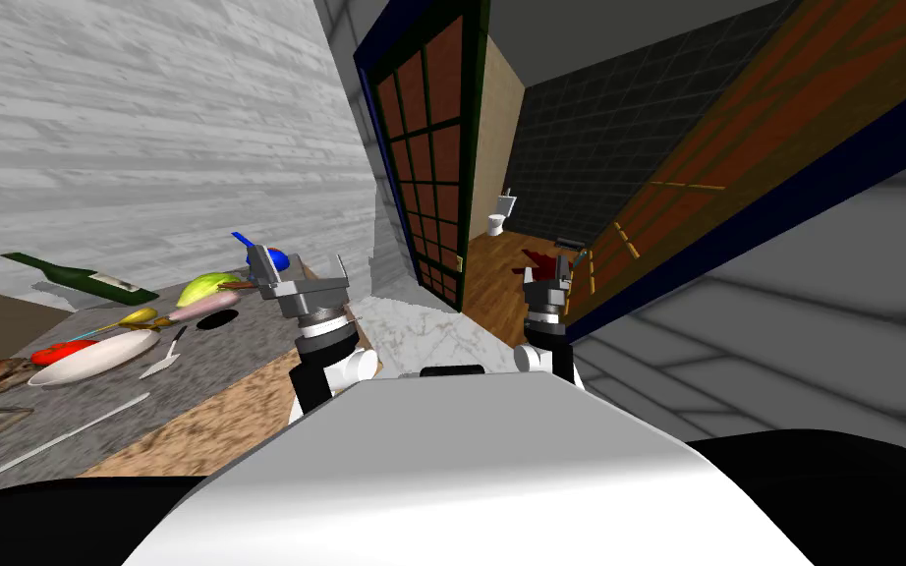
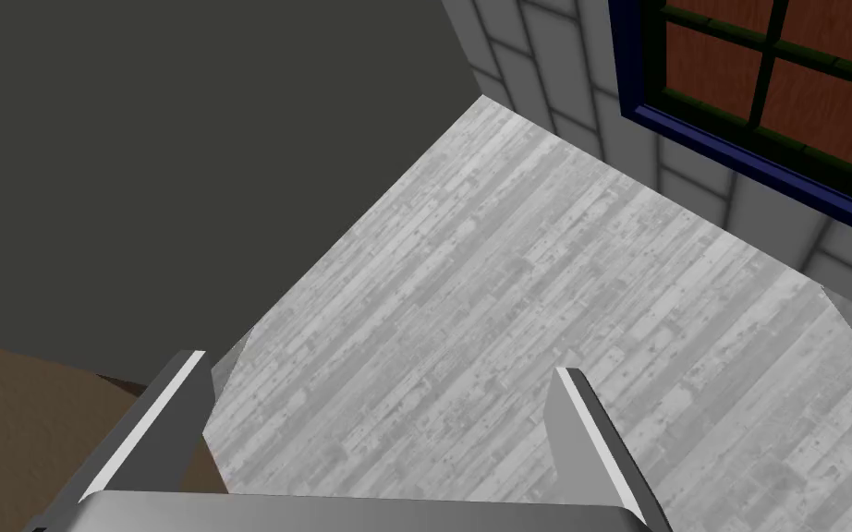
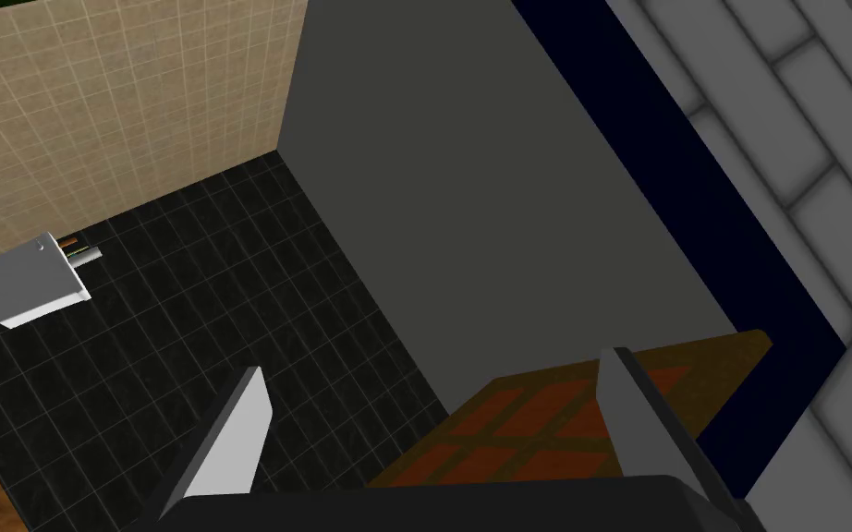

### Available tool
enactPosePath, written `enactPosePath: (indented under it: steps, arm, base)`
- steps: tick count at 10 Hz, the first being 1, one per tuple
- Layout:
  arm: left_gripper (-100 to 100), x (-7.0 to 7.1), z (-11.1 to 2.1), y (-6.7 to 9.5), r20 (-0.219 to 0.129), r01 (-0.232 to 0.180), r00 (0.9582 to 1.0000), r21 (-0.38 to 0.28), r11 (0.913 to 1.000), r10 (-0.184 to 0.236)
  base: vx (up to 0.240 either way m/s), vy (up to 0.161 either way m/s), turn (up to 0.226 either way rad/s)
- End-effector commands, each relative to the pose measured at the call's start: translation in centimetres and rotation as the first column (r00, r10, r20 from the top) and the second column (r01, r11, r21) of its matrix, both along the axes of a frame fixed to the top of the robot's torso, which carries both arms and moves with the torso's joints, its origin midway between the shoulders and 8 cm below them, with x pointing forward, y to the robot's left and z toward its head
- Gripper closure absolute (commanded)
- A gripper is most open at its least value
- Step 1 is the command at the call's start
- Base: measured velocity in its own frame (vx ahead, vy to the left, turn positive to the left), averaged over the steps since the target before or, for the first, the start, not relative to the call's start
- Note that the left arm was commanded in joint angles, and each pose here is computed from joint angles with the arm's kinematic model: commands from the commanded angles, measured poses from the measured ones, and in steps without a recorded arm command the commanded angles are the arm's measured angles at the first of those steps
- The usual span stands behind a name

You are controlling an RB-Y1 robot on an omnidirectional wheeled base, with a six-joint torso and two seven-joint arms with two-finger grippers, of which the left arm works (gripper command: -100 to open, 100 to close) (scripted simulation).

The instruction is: Push the door open

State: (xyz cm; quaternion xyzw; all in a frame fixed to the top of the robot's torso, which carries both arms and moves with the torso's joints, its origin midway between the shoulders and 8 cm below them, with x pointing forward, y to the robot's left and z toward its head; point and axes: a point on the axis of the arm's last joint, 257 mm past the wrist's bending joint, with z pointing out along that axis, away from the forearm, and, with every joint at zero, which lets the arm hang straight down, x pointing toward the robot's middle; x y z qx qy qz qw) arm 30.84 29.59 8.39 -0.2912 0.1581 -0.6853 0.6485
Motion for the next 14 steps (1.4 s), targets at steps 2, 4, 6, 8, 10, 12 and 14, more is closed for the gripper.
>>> enactPosePath:
  steps: [2,4,6,8,10,12,14]
  arm:
    - [-100,1.2,-1.8,-0.2,-0.021,0.057,0.9981,-0.043,0.9975,-0.057]
    - [-100,1.8,-2.7,-0.4,-0.029,0.081,0.9961,-0.065,0.9946,-0.083]
    - [-100,2.8,-4.4,-0.6,-0.045,0.127,0.9902,-0.109,0.986,-0.132]
    - [-100,3.5,-5.8,-0.8,-0.056,0.159,0.9841,-0.145,0.9766,-0.169]
    - [-100,4.3,-7.3,-1.0,-0.067,0.191,0.9762,-0.184,0.9642,-0.206]
    - [-100,5.0,-8.9,-1.2,-0.077,0.223,0.9663,-0.228,0.9479,-0.246]
    - [-100,5.8,-10.7,-1.5,-0.085,0.253,0.9546,-0.275,0.9277,-0.285]
  base:
    - [0.136,-0.023,-0.219]
    - [0.095,0.04,-0.107]
    - [0.13,0.029,-0.219]
    - [0.114,0.029,-0.138]
    - [0.087,0.019,-0.151]
    - [0.103,0.036,-0.191]
    - [0.085,0.032,-0.162]
